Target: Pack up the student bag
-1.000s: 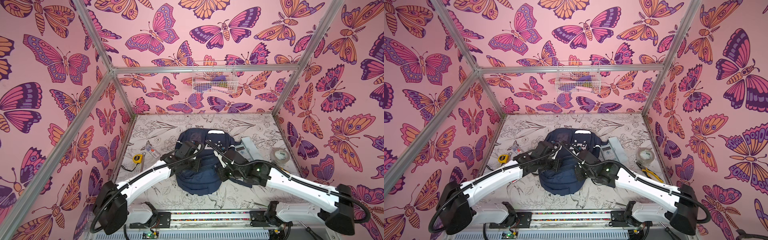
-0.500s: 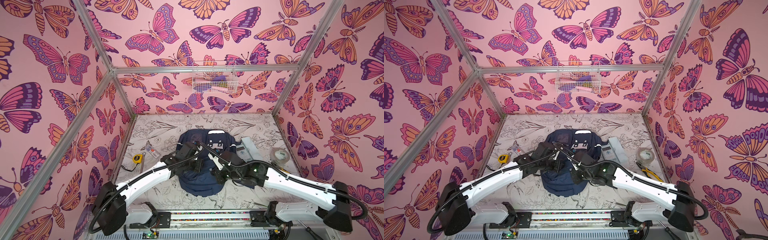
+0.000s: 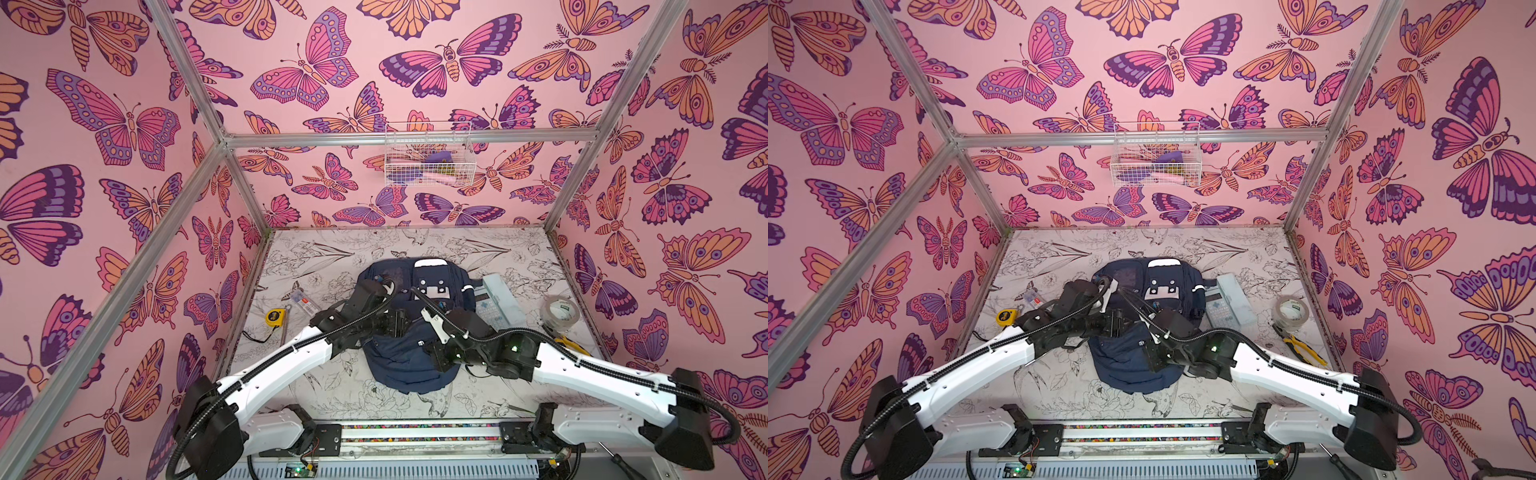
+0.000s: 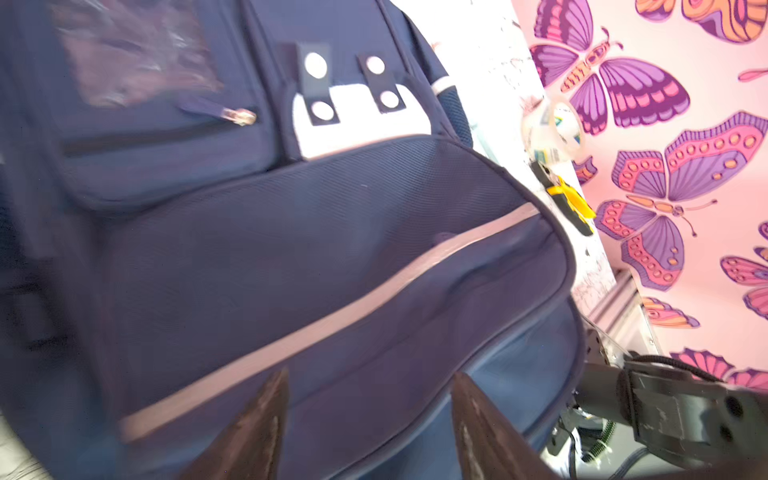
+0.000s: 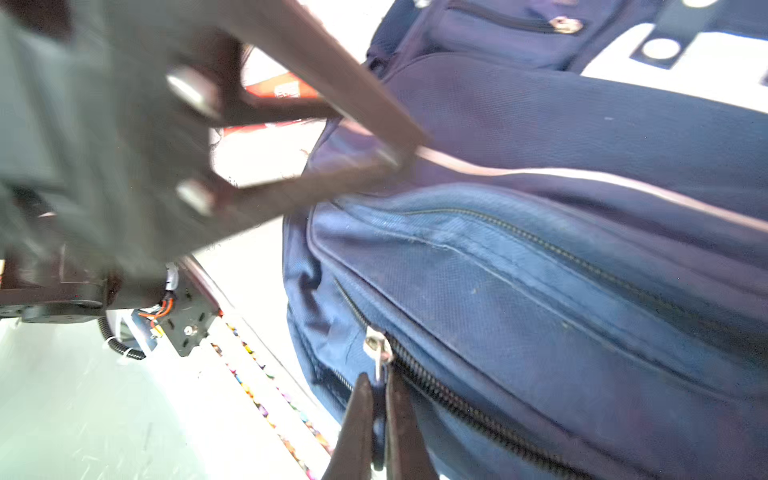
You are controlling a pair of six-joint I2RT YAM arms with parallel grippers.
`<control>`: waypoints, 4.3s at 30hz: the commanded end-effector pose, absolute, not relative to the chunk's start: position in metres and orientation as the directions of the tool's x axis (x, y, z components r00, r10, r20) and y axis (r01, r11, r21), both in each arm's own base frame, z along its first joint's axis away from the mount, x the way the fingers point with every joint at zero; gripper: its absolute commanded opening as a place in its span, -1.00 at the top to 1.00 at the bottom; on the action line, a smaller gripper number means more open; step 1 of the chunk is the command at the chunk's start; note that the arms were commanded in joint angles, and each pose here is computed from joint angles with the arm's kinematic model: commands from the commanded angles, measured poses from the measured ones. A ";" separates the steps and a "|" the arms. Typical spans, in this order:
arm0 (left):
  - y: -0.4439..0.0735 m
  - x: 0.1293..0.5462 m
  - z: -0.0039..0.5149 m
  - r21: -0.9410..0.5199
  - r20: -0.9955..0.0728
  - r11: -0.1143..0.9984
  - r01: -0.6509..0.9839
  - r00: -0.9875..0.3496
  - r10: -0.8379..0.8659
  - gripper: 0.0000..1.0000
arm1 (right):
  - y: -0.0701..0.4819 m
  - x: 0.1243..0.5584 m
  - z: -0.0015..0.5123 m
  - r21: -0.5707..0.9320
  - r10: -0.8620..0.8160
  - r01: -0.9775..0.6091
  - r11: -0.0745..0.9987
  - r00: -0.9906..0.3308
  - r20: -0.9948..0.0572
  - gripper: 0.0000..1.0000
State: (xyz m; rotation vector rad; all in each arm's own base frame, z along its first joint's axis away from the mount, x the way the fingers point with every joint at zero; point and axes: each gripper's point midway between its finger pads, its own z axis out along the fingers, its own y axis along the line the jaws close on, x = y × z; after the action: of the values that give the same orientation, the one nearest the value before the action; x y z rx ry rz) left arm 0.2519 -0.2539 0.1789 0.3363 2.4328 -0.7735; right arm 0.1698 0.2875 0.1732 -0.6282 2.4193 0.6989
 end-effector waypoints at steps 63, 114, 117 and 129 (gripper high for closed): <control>-0.279 0.241 0.245 -0.734 -0.524 0.483 0.478 -0.851 0.046 1.00 | 0.286 0.210 0.210 0.181 -0.168 -0.448 0.875 -0.633 -0.756 -0.36; -0.247 0.234 0.217 -0.690 -0.596 0.433 0.580 -0.795 0.114 1.00 | -0.015 0.358 0.016 0.012 0.469 0.478 0.878 -0.858 -0.208 -0.45; -0.245 0.237 0.217 -0.685 -0.601 0.445 0.576 -0.793 0.101 1.00 | -0.016 0.354 0.019 0.008 0.472 0.481 0.877 -0.856 -0.211 -0.25; -0.243 0.238 0.228 -0.683 -0.628 0.436 0.587 -0.776 0.060 1.00 | 0.008 0.324 0.088 0.124 0.436 0.419 0.900 -0.851 -0.293 0.12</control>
State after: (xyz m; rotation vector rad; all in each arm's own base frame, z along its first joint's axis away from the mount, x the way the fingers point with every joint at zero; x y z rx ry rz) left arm 0.2325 -0.2431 0.2058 0.5247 2.2844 -1.3125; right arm 0.3384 -0.0080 0.0664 0.6924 2.7483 0.0142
